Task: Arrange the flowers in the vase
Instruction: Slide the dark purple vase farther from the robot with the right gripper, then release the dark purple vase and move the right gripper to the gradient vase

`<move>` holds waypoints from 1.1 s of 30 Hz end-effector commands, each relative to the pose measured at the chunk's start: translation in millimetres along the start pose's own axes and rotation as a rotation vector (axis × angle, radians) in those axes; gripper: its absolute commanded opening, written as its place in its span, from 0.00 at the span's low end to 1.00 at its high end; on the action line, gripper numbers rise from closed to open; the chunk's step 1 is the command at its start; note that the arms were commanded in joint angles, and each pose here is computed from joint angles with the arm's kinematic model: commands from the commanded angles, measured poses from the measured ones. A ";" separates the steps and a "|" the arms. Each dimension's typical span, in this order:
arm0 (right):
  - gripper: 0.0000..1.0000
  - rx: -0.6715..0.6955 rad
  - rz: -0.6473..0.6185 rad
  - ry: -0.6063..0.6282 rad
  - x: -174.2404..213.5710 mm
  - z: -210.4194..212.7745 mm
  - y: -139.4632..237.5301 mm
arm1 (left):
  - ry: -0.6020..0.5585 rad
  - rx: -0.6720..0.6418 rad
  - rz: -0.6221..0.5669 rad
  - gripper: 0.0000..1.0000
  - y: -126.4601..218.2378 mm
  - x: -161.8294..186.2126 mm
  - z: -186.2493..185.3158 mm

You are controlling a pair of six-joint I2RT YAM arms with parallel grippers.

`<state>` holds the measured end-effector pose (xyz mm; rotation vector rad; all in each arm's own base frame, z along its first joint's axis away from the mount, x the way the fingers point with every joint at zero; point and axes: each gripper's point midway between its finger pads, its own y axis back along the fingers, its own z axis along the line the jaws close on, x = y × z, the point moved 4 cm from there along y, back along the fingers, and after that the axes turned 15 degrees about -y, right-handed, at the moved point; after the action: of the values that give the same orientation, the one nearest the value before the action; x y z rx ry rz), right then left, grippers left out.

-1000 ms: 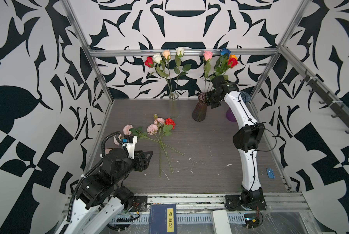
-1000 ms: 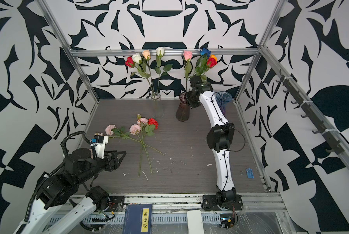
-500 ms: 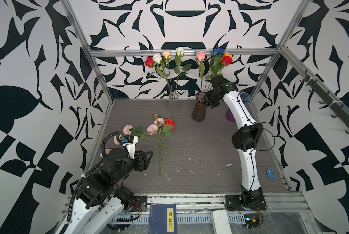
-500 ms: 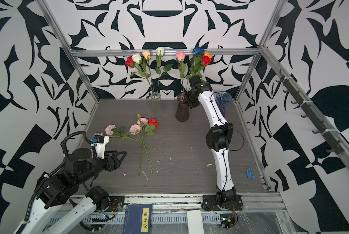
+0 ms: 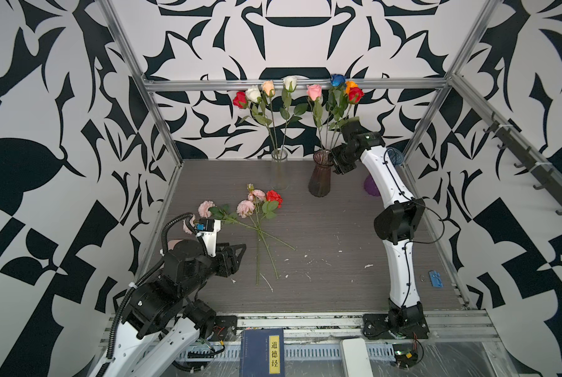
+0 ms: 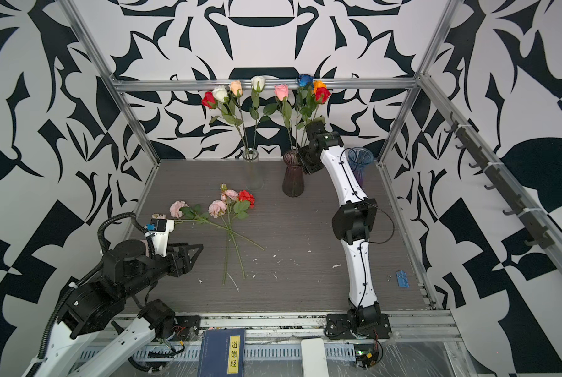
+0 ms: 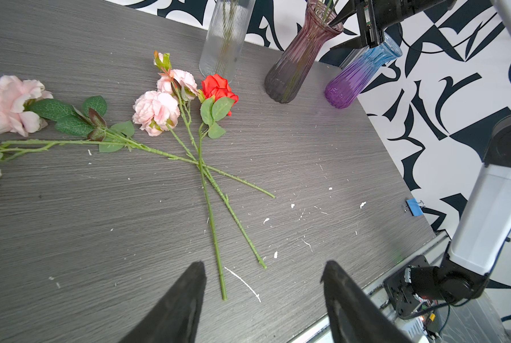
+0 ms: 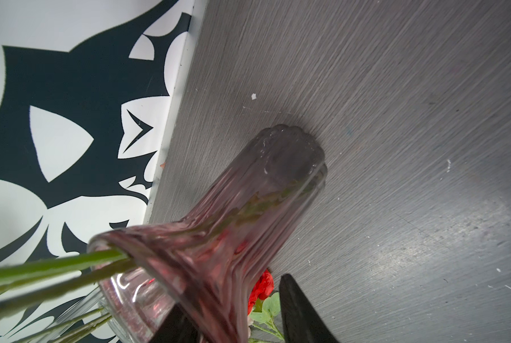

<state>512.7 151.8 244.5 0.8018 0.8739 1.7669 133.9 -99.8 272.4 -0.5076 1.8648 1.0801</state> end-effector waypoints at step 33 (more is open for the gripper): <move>0.59 -0.057 -0.148 -0.037 -182.5 -67.3 155.9 | 0.024 0.054 -0.026 0.67 5.3 4.2 -5.5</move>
<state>430.3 -80.8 318.5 0.7293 0.8240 1.5531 126.5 -99.6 275.1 -0.5212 1.8791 1.0185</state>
